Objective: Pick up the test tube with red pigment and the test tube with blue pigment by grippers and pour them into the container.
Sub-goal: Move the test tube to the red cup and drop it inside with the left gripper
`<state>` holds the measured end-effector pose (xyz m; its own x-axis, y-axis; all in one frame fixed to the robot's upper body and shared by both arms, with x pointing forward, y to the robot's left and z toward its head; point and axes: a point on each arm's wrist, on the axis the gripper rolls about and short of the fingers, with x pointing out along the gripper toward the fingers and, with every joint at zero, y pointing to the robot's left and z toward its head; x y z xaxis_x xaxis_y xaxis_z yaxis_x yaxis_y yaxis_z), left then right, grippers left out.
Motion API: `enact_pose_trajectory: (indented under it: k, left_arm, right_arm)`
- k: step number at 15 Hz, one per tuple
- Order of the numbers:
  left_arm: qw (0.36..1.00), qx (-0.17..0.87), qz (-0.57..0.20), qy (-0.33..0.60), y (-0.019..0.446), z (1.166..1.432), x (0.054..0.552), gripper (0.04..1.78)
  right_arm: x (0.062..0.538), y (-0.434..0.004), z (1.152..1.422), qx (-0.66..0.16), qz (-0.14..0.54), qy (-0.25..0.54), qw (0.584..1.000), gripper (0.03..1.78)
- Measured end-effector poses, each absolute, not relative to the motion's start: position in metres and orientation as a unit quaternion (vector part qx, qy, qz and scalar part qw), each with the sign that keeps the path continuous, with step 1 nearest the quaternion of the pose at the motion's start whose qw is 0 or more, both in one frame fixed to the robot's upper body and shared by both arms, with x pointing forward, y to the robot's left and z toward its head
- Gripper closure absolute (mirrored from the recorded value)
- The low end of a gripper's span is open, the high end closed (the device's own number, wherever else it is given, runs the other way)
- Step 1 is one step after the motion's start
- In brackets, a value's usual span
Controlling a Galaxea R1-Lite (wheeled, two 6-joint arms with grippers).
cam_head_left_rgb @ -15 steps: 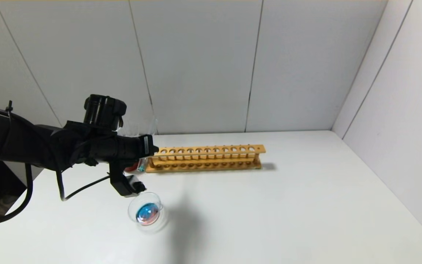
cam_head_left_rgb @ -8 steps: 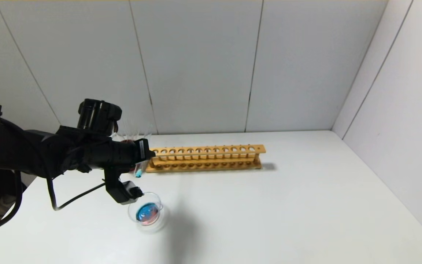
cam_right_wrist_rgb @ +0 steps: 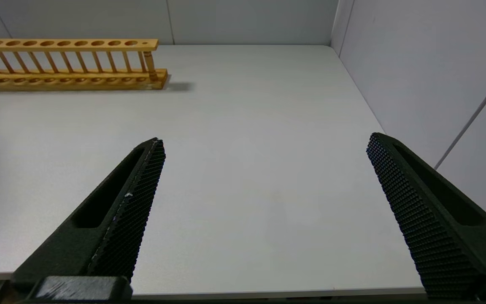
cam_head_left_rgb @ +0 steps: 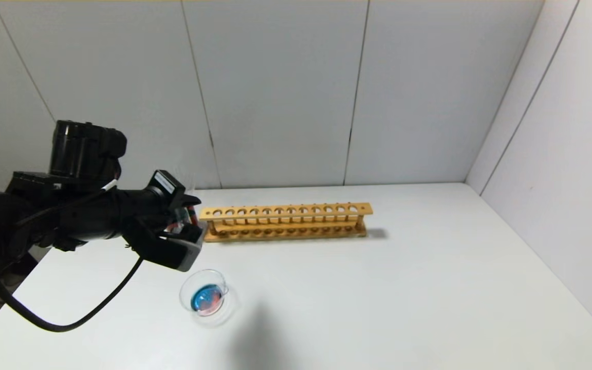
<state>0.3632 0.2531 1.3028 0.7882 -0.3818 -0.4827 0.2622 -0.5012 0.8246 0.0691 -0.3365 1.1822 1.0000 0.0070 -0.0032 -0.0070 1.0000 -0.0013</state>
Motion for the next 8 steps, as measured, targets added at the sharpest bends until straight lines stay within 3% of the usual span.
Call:
enact_pose_trajectory:
  k: [4,8]
  left_arm:
    - [0.674,0.685,-0.270,0.050,0.262,1.319,0.339,1.47]
    - [0.831,0.497,-0.227,0.105,0.265,1.337,0.332,1.47]
  right_arm:
    - [0.069,-0.336,1.182,-0.001,0.003,0.002,1.000,0.06]
    - [0.069,-0.336,1.182,-0.001,0.003,0.001,1.000,0.06]
